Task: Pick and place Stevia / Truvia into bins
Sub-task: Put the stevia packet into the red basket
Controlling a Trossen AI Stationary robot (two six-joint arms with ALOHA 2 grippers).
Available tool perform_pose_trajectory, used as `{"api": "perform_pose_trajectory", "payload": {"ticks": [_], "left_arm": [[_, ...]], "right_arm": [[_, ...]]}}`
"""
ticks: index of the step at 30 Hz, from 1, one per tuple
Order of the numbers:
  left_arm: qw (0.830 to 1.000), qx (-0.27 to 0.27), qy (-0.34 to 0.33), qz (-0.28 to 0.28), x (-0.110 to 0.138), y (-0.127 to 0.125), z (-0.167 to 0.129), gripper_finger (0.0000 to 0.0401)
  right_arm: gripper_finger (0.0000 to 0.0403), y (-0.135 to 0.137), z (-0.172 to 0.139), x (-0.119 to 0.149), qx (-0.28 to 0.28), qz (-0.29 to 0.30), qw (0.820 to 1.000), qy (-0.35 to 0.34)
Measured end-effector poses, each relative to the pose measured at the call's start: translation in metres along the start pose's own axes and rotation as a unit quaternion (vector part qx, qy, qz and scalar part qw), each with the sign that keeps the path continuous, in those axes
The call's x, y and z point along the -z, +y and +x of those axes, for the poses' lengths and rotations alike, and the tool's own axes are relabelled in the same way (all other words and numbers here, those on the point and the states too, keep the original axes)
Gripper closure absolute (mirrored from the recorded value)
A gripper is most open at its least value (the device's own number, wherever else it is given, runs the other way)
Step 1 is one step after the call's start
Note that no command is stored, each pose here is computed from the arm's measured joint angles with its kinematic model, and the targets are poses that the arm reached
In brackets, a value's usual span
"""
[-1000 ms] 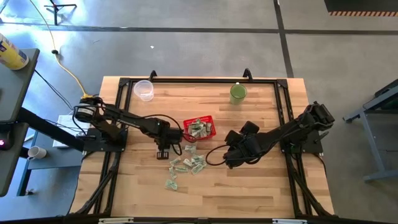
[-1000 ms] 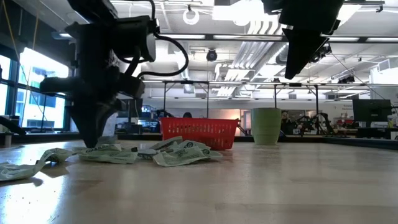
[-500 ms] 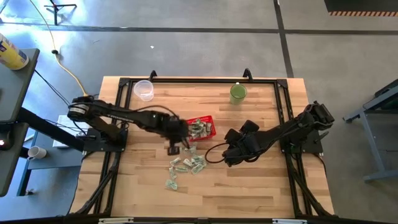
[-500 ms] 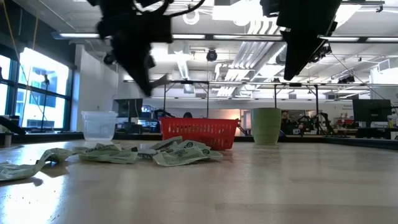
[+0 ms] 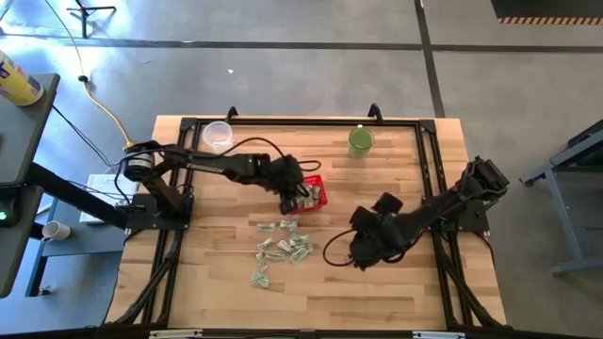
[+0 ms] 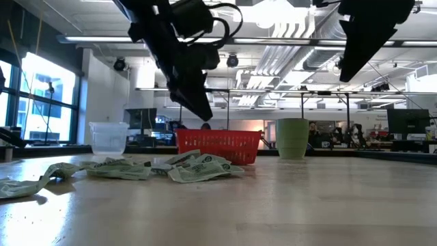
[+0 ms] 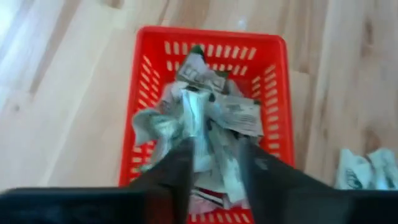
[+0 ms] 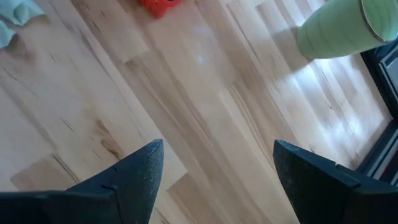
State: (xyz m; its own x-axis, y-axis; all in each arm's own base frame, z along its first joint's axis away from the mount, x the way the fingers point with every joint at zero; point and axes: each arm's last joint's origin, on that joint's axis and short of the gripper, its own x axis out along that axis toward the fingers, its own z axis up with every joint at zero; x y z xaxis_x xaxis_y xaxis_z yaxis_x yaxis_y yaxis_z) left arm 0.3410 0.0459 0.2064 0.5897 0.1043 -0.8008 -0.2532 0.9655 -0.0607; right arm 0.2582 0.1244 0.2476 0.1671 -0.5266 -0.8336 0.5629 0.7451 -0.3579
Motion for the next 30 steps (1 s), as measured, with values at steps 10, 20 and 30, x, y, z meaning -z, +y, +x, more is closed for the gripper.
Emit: {"api": "perform_pose_trajectory", "payload": {"ticks": [10,20,30], "left_arm": [[0.982,0.086,0.158,0.054,0.015,-0.038,-0.046,0.01],[0.971,0.084,0.17,0.148,0.071,-0.071,-0.018,0.0145],[0.974,0.04,0.188,0.117,0.1,-0.051,0.001,0.0182]], "right_arm": [[0.0109,-0.001,-0.001,-0.001,0.016,-0.007,1.0,-0.027],[0.0109,-0.005,0.005,-0.01,0.032,-0.012,0.998,-0.043],[0.0109,-0.005,0.005,-0.009,0.028,-0.016,0.999,-0.037]]}}
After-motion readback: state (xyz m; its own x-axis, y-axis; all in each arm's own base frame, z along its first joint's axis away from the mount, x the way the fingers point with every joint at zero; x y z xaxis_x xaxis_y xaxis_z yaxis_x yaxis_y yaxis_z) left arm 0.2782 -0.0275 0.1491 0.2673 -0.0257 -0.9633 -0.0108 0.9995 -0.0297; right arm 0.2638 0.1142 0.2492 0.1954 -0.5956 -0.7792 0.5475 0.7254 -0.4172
